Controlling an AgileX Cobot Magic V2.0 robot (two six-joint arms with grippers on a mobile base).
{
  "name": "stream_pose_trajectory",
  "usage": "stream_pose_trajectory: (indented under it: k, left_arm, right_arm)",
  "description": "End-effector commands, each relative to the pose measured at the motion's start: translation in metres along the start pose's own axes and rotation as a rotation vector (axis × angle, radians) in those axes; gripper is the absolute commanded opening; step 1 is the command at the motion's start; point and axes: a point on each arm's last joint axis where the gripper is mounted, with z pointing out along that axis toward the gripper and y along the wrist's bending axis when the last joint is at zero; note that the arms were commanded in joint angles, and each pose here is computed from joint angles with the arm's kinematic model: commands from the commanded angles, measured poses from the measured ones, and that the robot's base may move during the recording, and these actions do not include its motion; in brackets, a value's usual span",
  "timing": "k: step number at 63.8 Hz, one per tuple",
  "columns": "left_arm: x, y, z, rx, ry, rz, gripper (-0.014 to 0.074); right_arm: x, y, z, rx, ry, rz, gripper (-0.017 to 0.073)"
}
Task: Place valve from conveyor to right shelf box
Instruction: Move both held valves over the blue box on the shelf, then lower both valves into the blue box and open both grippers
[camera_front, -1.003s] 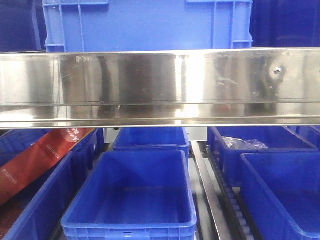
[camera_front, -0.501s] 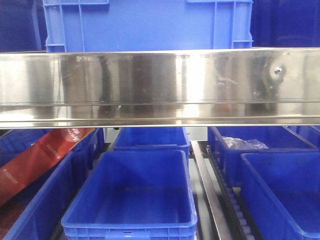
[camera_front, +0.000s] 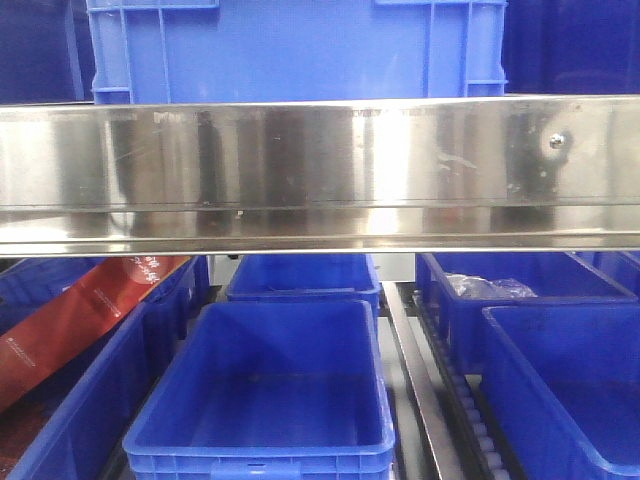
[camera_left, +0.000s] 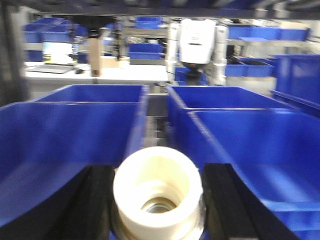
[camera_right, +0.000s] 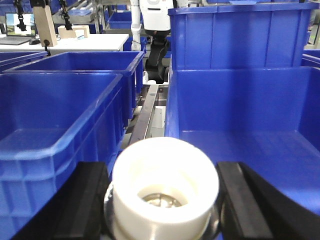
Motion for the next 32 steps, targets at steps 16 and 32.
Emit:
stream_pose_trajectory:
  k: [16, 32]
  left_arm:
    - [-0.033, -0.052, 0.063, 0.233, -0.092, -0.003, -0.0111]
    - [-0.040, -0.091, 0.134, 0.302, -0.056, -0.002, -0.0111]
  right_arm:
    - [-0.059, 0.034, 0.054, -0.148, -0.112, -0.017, -0.0167]
    - [-0.080, 0.076, 0.122, -0.250, -0.094, -0.022, -0.0167]
